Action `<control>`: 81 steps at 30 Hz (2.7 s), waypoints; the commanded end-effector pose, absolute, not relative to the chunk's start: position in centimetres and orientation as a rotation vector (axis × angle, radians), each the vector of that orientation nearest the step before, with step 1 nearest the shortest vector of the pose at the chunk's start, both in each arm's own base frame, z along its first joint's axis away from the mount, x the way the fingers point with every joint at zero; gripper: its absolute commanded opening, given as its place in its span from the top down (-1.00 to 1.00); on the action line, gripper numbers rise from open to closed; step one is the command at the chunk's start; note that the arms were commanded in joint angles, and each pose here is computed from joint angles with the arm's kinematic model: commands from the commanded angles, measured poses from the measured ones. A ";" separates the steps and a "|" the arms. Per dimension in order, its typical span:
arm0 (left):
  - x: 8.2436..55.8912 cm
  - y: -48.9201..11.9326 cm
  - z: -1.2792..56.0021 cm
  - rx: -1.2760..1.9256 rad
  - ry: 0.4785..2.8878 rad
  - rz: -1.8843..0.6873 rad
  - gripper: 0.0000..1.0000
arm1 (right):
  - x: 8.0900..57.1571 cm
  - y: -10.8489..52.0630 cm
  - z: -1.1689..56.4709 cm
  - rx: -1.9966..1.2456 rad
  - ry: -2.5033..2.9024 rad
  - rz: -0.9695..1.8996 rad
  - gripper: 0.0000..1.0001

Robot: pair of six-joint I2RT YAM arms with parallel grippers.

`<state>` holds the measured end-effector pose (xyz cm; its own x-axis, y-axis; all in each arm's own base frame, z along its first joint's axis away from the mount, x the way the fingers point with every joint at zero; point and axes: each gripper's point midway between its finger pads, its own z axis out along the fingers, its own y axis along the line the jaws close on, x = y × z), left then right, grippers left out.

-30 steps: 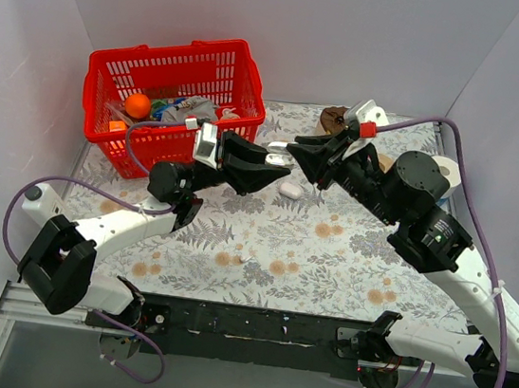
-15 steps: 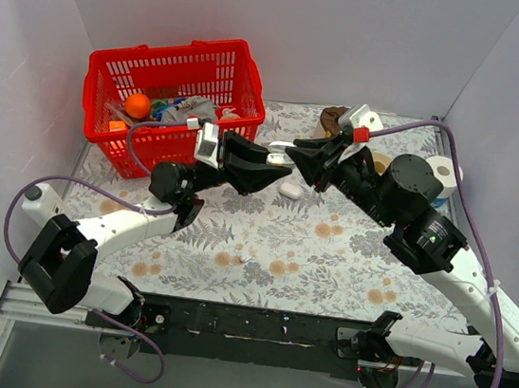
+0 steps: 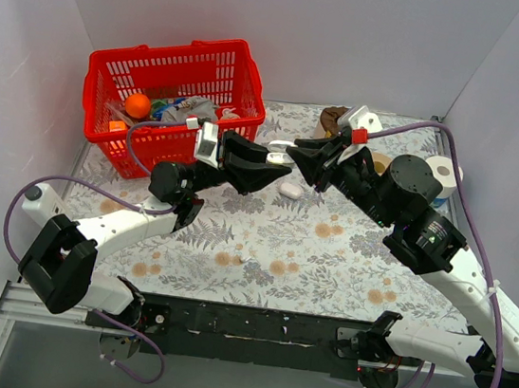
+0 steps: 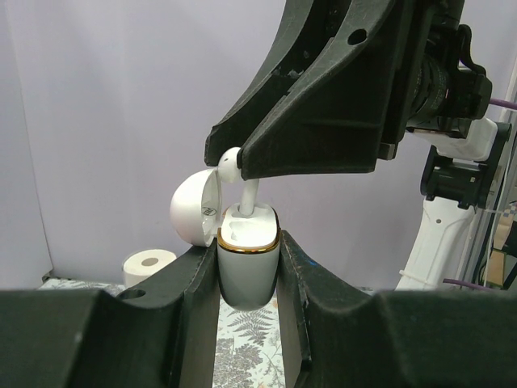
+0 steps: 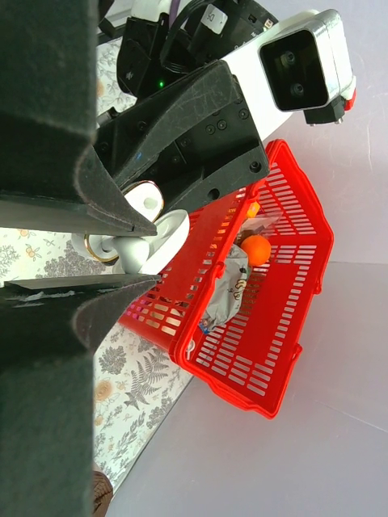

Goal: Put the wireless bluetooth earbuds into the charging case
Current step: Place the earbud in the charging case.

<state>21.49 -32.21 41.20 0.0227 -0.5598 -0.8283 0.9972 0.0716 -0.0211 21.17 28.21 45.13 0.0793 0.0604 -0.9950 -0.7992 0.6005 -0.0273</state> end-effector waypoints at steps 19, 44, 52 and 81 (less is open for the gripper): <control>21.3 -31.9 44.0 0.698 0.706 -1.362 1.00 | 20.6 28.8 44.9 -0.741 1.351 0.744 0.97; 21.1 -31.8 43.9 0.701 0.704 -1.358 1.00 | 21.2 27.1 46.3 -0.637 1.347 0.705 0.35; 21.1 -31.8 43.9 0.700 0.700 -1.356 1.00 | 21.3 26.9 46.2 -0.631 1.352 0.695 0.15; 20.9 -31.6 43.6 0.695 0.706 -1.353 1.00 | 20.9 25.1 48.7 -0.547 1.300 0.696 -0.38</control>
